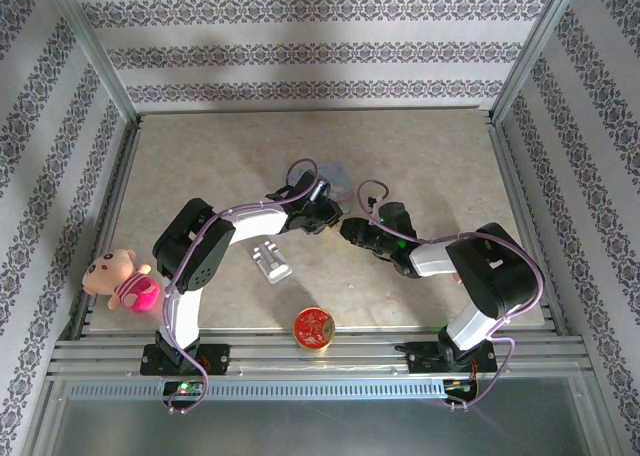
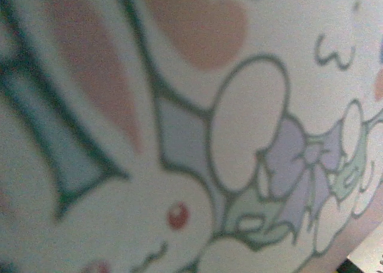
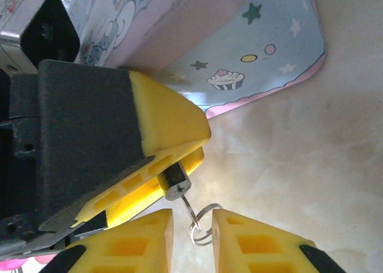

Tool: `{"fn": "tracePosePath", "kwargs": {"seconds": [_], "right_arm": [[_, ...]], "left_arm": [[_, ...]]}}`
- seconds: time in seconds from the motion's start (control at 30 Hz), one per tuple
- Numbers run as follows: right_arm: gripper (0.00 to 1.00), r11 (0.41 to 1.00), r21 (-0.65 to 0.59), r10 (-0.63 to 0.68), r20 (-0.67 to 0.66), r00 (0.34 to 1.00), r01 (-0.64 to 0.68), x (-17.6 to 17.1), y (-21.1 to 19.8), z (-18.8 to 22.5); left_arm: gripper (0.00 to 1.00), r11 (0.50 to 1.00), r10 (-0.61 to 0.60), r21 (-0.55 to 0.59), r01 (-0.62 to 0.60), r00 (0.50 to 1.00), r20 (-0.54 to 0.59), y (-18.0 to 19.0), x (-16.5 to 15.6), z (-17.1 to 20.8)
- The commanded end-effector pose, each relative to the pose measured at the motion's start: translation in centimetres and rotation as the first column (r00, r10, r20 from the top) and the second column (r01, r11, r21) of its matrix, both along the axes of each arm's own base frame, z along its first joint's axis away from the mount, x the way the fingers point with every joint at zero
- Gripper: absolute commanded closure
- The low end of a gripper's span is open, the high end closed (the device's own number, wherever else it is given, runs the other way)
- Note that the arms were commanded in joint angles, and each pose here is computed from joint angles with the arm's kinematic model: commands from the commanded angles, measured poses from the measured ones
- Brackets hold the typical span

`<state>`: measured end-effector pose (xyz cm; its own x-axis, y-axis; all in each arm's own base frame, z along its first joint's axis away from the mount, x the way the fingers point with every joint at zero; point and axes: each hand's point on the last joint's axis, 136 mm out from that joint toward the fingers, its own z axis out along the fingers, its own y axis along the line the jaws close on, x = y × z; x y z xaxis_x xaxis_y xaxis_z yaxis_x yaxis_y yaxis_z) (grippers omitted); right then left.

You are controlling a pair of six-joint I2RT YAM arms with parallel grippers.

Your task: Unlock the padlock with the key

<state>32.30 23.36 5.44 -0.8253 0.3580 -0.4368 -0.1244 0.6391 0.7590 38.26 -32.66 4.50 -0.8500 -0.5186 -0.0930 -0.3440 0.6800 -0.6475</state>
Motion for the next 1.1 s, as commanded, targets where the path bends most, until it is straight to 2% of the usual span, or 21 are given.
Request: {"fn": "tracePosePath", "kwargs": {"seconds": [0.0, 0.43, 0.57, 0.87, 0.9, 1.07], "right_arm": [[0.77, 0.999, 0.028, 0.023, 0.025, 0.999, -0.023, 0.4, 1.1, 0.8], [0.82, 0.998, 0.052, 0.022, 0.047, 0.999, -0.024, 1.3, 1.6, 0.9], [0.88, 0.998, 0.064, 0.019, 0.049, 0.999, -0.022, 1.5, 1.8, 1.0], [0.95, 0.991, 0.131, -0.008, 0.029, 1.0, 0.004, 1.5, 1.9, 1.1], [0.96, 0.991, 0.133, -0.012, 0.026, 1.0, 0.008, 1.5, 1.9, 1.1], [0.99, 0.989, 0.148, -0.03, 0.008, 1.0, 0.028, 1.3, 1.6, 1.2]], "left_arm": [[0.97, 0.999, 0.011, -0.033, -0.017, 0.985, -0.175, 0.6, -2.7, -2.4], [0.97, 0.999, 0.005, -0.048, -0.014, 0.982, -0.187, 0.5, -3.1, -2.5], [0.97, 0.998, 0.002, -0.054, -0.012, 0.983, -0.185, 0.4, -3.1, -2.3], [0.96, 0.997, -0.01, -0.074, -0.004, 0.984, -0.178, 0.2, -3.2, -1.8], [0.93, 0.996, -0.014, -0.084, 0.0, 0.985, -0.171, 0.1, -3.2, -1.7], [0.57, 0.991, -0.048, -0.13, 0.031, 0.99, -0.13, -0.7, -2.9, -1.0]]}}
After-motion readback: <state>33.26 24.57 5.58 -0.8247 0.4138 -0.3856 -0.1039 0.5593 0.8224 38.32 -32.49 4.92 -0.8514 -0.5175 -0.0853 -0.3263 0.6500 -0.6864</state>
